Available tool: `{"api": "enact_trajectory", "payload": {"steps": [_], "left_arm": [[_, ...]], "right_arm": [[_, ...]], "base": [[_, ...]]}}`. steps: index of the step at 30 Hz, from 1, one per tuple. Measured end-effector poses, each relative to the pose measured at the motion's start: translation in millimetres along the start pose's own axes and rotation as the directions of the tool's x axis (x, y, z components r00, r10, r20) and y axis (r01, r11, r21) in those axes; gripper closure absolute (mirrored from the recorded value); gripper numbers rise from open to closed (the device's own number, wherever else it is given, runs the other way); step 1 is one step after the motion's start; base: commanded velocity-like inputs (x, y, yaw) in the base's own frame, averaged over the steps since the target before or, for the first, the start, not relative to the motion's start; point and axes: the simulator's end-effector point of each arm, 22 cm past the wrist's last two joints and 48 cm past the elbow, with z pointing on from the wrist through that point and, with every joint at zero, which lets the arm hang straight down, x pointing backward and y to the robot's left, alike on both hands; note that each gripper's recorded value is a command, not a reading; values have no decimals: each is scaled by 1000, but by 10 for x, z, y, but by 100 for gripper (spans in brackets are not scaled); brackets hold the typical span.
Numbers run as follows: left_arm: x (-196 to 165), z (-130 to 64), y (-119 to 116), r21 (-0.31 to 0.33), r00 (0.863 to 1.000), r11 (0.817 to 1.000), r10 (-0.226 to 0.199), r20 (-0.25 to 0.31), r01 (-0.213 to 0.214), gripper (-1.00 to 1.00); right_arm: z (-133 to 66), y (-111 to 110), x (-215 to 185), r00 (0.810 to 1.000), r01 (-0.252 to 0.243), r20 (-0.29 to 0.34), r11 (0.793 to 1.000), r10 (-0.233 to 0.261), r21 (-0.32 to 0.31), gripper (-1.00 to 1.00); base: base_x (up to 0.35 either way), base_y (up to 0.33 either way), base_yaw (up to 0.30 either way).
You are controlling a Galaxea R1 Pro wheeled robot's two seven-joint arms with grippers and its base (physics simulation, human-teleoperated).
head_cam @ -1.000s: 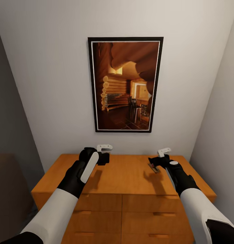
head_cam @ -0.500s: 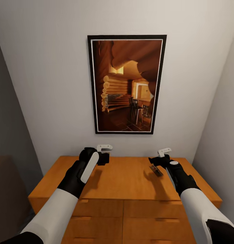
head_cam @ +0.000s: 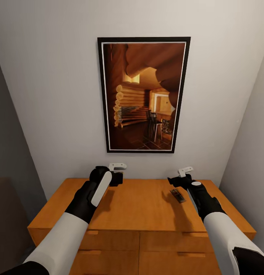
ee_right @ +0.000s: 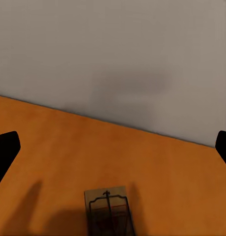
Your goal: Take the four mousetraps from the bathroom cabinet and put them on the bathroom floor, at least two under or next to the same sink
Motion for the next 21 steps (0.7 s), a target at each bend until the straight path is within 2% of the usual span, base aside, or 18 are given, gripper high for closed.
{"api": "enact_trajectory", "payload": {"steps": [4,10,18,21], "left_arm": [[1,0,0,-1,1000,1000,1,0,-1,100],[-3,0,8,-3,1000,1000,1,1,-1,100],[-11,0,8,-4,1000,1000,-1,6,1,100],[-11,1,10,-5,1000,1000,-1,6,1,100]], "right_arm": [[0,0,-1,1000,0,0,1000,0,0,-100],[0,1,0,1000,1,0,1000,-1,0,-100],[0,0,-2,1000,1,0,1000,-1,0,-100],[0,2,0,1000,1,0,1000,-1,0,-100]], "base": [[1,-14,0],[0,-152,0],[0,-41,0],[0,-183,0]]}}
